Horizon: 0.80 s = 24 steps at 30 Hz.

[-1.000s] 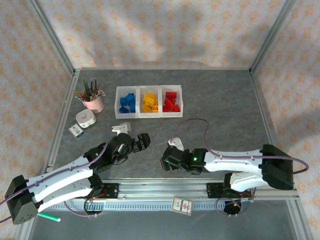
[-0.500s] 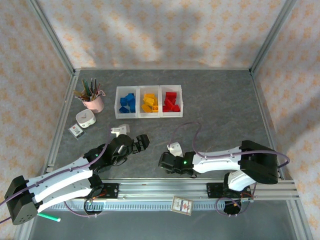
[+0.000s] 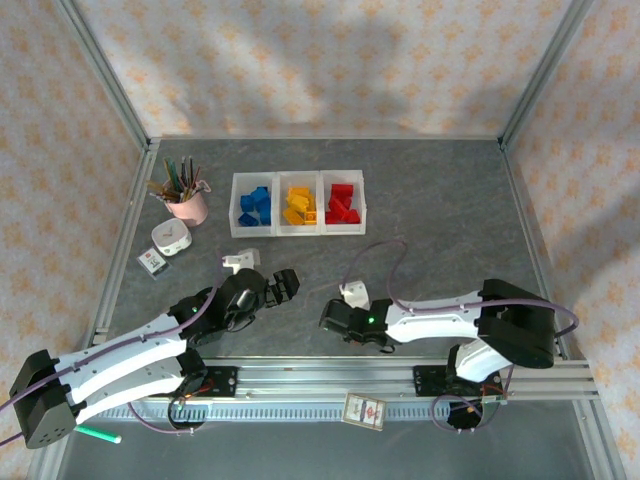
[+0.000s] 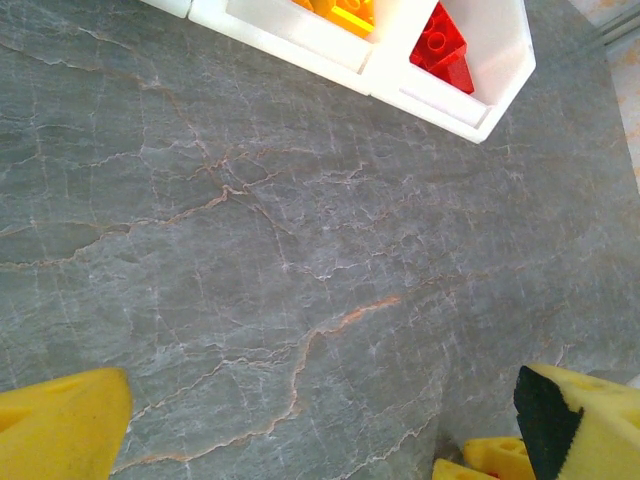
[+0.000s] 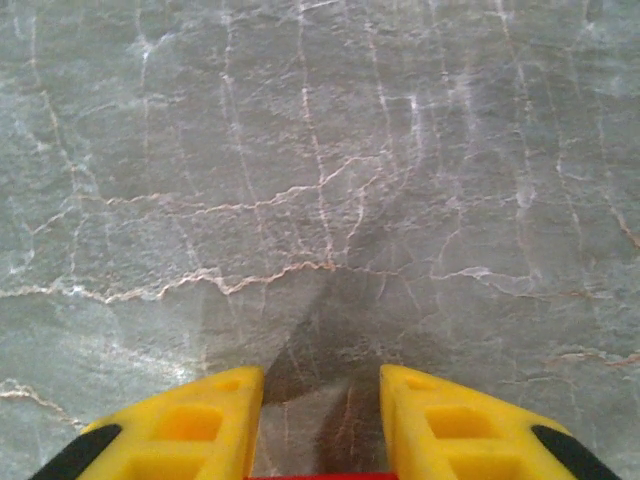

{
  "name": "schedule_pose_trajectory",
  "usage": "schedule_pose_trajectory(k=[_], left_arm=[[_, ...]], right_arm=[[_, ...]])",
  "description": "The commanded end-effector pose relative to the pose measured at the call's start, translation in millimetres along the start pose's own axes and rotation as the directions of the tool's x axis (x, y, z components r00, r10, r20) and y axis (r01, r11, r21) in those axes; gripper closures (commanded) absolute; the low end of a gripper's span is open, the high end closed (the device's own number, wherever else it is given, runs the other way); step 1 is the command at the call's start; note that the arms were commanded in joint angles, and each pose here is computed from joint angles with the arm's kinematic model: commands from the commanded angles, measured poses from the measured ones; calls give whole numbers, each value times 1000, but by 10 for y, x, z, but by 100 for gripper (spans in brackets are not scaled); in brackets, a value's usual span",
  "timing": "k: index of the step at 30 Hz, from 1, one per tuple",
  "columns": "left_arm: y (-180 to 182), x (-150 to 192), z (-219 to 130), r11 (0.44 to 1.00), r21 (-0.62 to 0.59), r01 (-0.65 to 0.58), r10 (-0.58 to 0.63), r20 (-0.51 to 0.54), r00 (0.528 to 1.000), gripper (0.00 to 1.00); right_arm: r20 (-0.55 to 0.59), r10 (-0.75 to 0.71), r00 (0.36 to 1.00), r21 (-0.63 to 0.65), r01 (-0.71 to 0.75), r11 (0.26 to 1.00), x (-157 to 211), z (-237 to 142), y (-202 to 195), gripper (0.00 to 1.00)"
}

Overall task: Sort the legos into containers by color
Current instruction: Pick up the lego from the bottom-center of the table, then place the lego in the container.

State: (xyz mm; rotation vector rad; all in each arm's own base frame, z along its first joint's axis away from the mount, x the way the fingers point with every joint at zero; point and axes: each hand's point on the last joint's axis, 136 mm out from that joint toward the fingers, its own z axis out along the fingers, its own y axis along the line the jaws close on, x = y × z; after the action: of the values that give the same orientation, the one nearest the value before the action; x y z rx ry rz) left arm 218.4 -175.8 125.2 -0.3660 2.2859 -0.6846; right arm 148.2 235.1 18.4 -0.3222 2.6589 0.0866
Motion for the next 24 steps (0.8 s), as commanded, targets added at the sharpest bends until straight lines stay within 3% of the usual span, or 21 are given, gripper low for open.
schedule_pose_trajectory(k=[1,6,10,16,24], left_arm=[[22,-28,-1,1000,-12,-8,9,22,1000,1],[-29,-68,-15,1000,5,-13,13,35,999,1],[-100,-183,-39,999,6,-35,34,72,997,1],[-200,-447,-61,997,-26,-75,77,122,990,1],[-237,-795,-36,995,-50,-81,89,182,979,1]], right_arm=[[41,28,999,3,-28,1000,-121,-64,-73,75],[85,74,994,-28,-72,997,-324,-186,-92,78],[156,118,981,-60,-110,992,-732,-330,-68,76],[277,187,943,-70,-175,982,-1631,-418,-145,74],[385,213,898,-1,-230,973,-2825,-119,-370,74]])
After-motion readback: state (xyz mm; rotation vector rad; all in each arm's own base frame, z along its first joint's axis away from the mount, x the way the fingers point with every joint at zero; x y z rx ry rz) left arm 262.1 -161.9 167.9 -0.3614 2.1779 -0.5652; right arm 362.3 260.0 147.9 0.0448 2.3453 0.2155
